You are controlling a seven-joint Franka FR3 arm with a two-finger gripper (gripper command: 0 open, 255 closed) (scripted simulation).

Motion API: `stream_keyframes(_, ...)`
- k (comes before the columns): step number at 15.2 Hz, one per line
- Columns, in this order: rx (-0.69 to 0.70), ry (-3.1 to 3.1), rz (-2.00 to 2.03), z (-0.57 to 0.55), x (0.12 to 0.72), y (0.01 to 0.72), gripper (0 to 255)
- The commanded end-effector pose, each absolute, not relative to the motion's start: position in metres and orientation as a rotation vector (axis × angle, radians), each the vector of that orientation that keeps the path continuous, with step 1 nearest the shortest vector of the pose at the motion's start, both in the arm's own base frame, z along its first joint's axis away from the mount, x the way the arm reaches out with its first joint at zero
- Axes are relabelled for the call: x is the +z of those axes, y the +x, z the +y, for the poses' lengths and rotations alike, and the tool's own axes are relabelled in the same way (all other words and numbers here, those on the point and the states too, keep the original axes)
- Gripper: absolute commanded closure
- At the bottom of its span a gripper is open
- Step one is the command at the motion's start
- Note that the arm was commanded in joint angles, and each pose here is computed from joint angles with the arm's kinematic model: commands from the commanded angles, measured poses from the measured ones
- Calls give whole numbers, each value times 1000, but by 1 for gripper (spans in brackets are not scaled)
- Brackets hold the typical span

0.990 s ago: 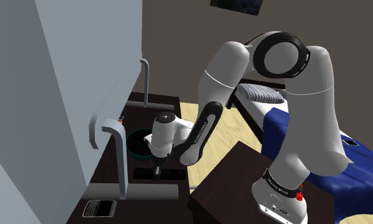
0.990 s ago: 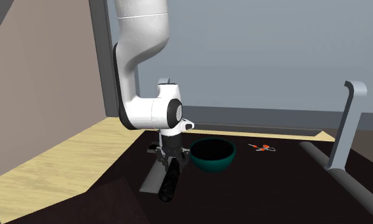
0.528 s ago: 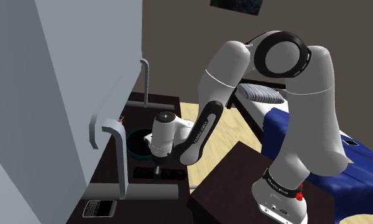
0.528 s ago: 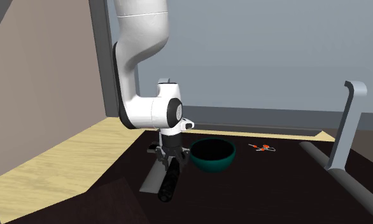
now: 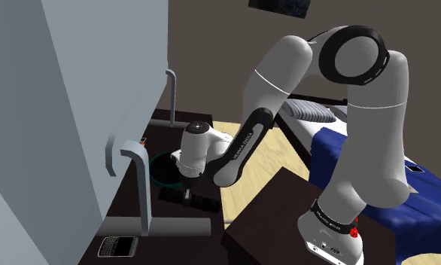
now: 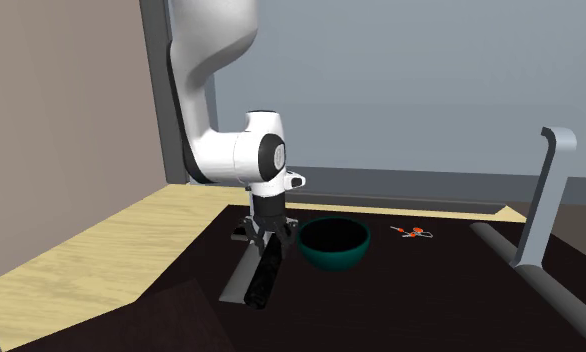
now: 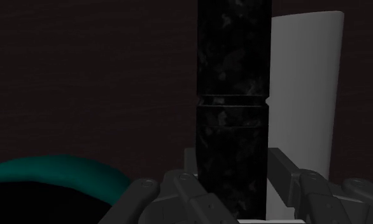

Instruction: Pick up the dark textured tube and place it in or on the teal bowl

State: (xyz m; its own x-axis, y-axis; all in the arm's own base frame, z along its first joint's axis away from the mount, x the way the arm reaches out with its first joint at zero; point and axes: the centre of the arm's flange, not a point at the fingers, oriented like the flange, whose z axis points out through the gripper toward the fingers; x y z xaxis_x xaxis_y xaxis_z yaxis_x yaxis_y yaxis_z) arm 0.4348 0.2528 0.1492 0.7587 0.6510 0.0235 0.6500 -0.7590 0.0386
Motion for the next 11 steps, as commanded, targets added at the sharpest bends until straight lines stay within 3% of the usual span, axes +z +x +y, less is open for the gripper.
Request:
stream_keyframes(1, 55, 2920, 1080, 253, 160, 435, 255)
stream_keyframes(11, 55, 2920, 1080, 253, 213, 435, 255)
